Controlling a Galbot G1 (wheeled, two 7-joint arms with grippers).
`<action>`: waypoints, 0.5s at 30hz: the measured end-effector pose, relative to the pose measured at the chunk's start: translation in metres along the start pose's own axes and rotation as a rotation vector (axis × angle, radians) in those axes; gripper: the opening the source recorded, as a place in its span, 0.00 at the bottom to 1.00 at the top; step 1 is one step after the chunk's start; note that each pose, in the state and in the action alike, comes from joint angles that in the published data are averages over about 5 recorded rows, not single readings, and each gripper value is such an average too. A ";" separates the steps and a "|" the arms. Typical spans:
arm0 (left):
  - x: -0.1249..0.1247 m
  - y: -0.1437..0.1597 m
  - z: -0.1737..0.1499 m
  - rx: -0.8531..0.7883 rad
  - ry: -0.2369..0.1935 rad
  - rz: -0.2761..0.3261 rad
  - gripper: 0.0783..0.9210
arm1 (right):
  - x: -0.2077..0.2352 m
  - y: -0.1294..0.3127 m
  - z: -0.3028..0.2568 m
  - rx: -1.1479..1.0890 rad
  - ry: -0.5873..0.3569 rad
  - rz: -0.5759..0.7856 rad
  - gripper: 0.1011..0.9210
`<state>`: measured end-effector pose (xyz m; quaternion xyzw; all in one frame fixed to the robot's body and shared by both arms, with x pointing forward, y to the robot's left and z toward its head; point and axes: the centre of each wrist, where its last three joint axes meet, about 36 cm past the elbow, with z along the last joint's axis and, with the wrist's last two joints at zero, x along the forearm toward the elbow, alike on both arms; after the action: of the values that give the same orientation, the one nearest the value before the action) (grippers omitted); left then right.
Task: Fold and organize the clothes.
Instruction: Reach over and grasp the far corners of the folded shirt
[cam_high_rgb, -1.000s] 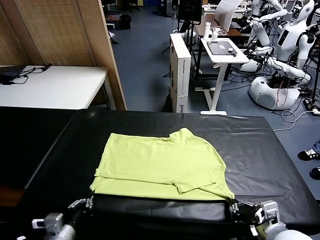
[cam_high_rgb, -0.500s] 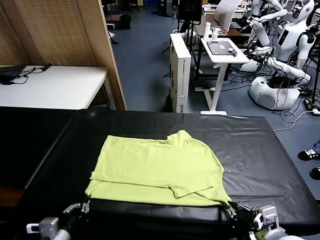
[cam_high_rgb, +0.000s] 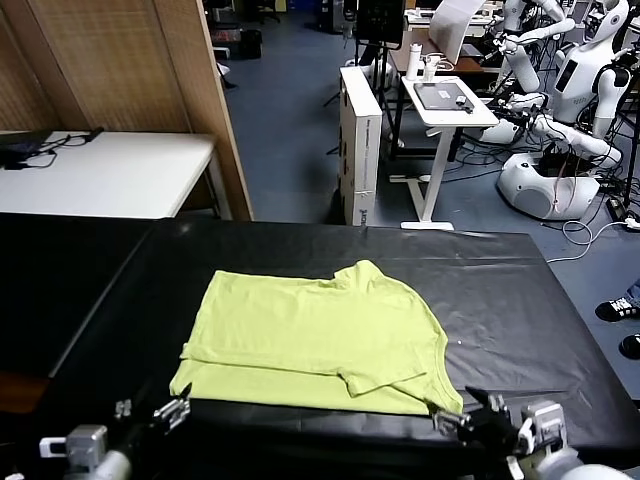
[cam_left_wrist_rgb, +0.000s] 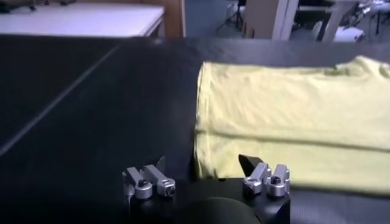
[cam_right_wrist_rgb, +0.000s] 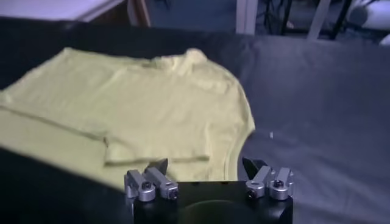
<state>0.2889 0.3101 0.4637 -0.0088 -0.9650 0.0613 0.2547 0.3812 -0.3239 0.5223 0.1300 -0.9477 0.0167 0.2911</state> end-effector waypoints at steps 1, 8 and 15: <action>-0.007 0.000 -0.005 0.005 -0.010 0.008 0.98 | -0.008 -0.004 -0.006 -0.004 -0.006 0.001 0.98; -0.059 0.010 -0.040 0.008 -0.071 0.040 0.98 | -0.063 -0.018 -0.037 -0.031 -0.019 -0.015 0.98; -0.107 0.023 -0.066 -0.018 -0.088 0.028 0.98 | -0.114 -0.015 -0.048 -0.035 0.012 -0.037 0.98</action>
<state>0.4140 0.3357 0.4653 -0.0221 -0.9756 0.0564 0.2109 0.5021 -0.3058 0.4979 0.1423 -0.9434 -0.0042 0.2994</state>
